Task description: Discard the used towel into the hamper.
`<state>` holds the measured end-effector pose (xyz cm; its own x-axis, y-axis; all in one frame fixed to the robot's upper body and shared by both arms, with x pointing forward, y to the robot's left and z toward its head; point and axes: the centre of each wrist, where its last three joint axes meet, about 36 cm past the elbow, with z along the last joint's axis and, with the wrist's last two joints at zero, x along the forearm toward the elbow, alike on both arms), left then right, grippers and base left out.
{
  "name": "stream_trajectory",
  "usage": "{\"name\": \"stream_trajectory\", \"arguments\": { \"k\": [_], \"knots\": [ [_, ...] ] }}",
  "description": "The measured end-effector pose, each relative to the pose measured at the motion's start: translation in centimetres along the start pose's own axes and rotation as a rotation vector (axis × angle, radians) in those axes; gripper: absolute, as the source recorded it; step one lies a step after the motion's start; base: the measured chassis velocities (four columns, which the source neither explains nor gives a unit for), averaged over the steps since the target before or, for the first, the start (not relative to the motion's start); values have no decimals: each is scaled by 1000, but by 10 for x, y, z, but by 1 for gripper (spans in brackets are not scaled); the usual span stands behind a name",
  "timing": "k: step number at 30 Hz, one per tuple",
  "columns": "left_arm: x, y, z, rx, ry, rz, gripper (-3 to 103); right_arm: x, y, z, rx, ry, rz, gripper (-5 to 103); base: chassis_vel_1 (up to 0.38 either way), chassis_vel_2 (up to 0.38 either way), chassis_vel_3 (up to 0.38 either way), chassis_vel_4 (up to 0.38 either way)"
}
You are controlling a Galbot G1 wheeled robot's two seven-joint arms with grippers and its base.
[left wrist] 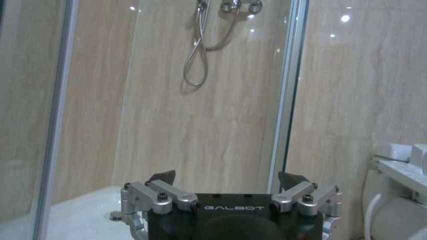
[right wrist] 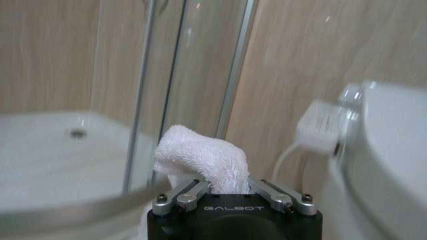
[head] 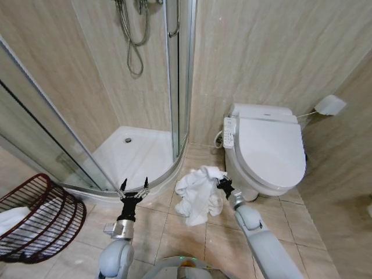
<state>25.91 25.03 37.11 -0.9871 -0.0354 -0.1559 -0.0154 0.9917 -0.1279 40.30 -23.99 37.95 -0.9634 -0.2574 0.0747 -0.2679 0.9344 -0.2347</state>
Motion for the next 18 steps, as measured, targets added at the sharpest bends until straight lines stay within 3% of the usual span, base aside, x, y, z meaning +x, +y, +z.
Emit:
{"name": "stream_trajectory", "arguments": {
  "k": [8,18],
  "knots": [
    [4,1,-3,-7,-8,5,100,26,2,-74,-71,-127,71,9,0,0,0,0],
    [4,-2,-11,-36,-21,-14,100,64,-11,-115,-98,-192,143,9,0,0,0,0]
  ]
}}
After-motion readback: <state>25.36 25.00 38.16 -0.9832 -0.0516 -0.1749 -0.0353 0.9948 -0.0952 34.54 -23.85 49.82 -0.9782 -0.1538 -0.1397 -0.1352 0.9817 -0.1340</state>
